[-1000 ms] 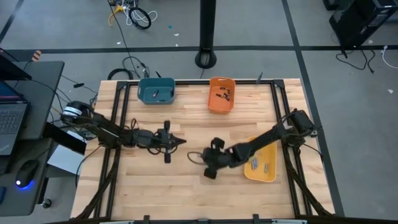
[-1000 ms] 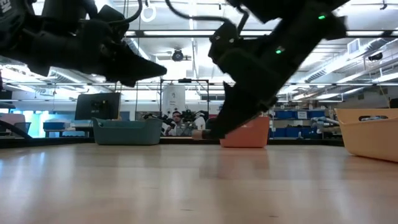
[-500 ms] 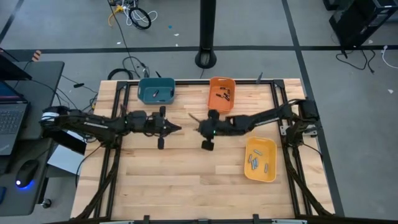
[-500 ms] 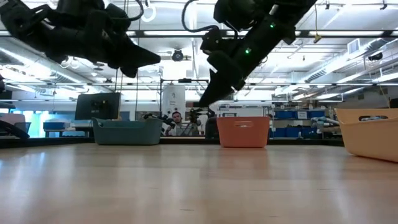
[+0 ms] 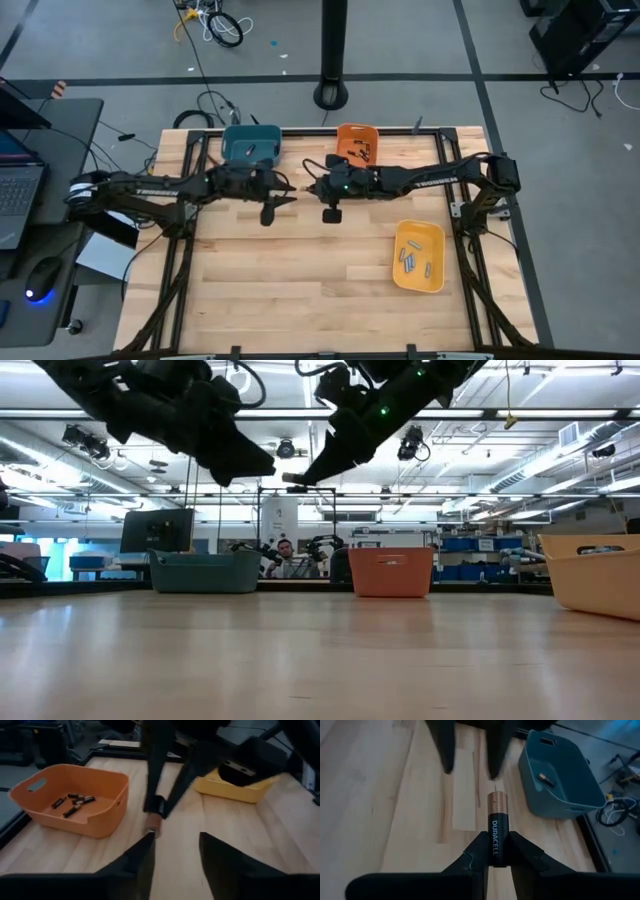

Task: Sort batteries
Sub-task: Put the big black battery into the blue bin

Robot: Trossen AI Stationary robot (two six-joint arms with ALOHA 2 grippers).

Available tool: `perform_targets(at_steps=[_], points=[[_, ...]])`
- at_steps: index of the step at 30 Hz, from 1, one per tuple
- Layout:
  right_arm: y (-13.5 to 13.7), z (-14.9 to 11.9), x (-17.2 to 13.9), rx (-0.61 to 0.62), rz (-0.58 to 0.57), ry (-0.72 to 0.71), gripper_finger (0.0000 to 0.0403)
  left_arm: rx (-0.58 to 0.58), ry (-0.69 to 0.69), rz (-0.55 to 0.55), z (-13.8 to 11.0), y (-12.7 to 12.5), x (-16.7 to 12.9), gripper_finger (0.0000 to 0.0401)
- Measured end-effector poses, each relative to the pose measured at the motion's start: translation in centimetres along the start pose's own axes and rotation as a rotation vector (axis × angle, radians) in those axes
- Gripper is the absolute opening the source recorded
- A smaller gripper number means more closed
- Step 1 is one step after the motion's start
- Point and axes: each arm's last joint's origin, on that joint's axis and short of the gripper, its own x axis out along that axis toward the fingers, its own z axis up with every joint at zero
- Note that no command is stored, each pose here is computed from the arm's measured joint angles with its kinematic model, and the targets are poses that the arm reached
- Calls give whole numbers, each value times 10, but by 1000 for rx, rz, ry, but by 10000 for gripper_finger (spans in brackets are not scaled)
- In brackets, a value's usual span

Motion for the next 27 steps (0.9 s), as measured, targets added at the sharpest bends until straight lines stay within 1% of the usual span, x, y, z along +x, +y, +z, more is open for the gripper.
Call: perform_targets(at_steps=[4, 7, 9, 11, 13, 16, 21, 24, 27], points=[[-1, 1, 0, -45, 19, -5, 61, -4, 0, 36, 0, 2, 3, 201], [-1, 1, 0, -66, 22, -11, 61, -25, 18, 56, -4, 3, 8, 227], [-1, 2, 0, -74, 31, -17, 61, -39, 37, 60, -8, 4, 13, 239], [-1, 3, 0, -74, 45, -30, 61, -42, 27, 57, -9, 5, 17, 248], [-2, 2, 0, -80, 61, -36, 61, -39, 2, 17, -9, 4, 21, 252], [-3, 2, 0, -91, 63, -37, 61, -20, -46, -39, -6, 3, 25, 253], [-6, 1, 1, -89, 57, -34, 61, -12, -65, -42, -4, 3, 25, 241], [-7, 2, 1, -89, 54, -40, 61, -12, -64, -36, -4, 3, 25, 218], [-7, 3, 1, -88, 61, -51, 61, -13, -60, -23, -5, 3, 25, 183]])
